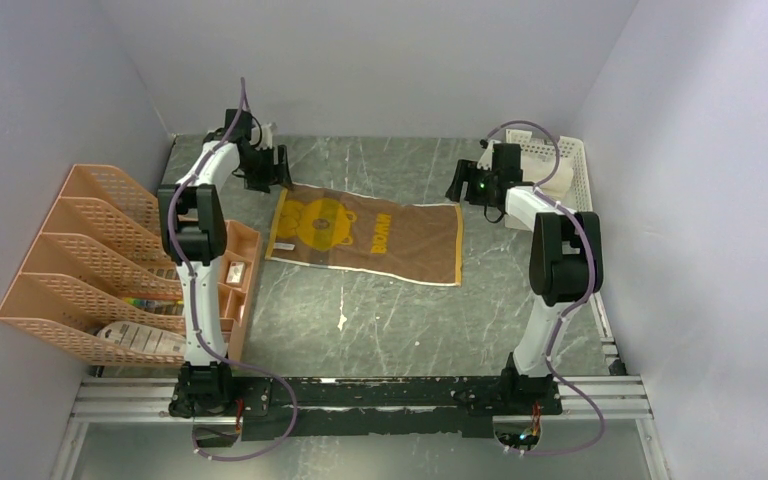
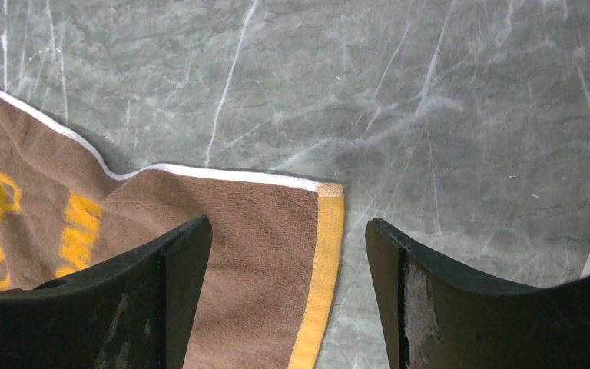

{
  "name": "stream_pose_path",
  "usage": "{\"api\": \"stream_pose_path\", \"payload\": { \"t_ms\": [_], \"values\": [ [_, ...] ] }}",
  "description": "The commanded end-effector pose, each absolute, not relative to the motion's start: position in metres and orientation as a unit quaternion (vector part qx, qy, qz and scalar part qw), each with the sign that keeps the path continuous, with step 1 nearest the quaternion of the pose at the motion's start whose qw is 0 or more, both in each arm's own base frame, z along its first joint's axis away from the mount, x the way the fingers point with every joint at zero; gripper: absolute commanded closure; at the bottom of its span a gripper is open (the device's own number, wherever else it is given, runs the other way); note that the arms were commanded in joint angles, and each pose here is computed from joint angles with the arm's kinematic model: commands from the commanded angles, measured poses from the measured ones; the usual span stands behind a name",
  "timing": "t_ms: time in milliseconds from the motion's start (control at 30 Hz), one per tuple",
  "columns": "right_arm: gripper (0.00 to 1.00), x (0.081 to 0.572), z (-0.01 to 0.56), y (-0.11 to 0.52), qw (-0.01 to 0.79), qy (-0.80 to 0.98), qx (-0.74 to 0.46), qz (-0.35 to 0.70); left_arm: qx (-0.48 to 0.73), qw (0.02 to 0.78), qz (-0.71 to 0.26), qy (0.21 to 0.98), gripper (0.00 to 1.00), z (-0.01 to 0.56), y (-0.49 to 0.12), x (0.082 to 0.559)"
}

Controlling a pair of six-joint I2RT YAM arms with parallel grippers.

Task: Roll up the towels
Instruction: Fold the towel at the center of the board.

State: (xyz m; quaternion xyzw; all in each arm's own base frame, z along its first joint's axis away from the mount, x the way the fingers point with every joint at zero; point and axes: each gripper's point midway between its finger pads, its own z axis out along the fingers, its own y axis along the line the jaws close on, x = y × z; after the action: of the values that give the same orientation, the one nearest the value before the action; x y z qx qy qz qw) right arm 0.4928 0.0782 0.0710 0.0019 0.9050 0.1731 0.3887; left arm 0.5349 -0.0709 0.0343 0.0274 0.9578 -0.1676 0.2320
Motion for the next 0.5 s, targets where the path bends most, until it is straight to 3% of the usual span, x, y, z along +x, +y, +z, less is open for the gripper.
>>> {"api": "stream_pose_path", "payload": {
  "t_ms": [0, 267, 367, 467],
  "values": [
    [0.27, 0.496, 0.062, 0.074, 0.379, 0.911, 0.004, 0.160, 0.053, 0.254, -0.204, 0.944, 0.18, 0.038, -0.090, 0.554],
    [0.29, 0.494, 0.054, 0.069, 0.366, 0.920, 0.002, 0.144, 0.056, 0.249, -0.183, 0.949, 0.19, 0.019, -0.097, 0.561],
    [0.30, 0.492, 0.052, 0.069, 0.363, 0.921, 0.002, 0.144, 0.061, 0.246, -0.187, 0.949, 0.26, 0.016, -0.103, 0.560],
    [0.30, 0.491, 0.051, 0.069, 0.362, 0.921, 0.002, 0.145, 0.073, 0.243, -0.182, 0.950, 0.41, 0.012, -0.112, 0.556]
  ]
}}
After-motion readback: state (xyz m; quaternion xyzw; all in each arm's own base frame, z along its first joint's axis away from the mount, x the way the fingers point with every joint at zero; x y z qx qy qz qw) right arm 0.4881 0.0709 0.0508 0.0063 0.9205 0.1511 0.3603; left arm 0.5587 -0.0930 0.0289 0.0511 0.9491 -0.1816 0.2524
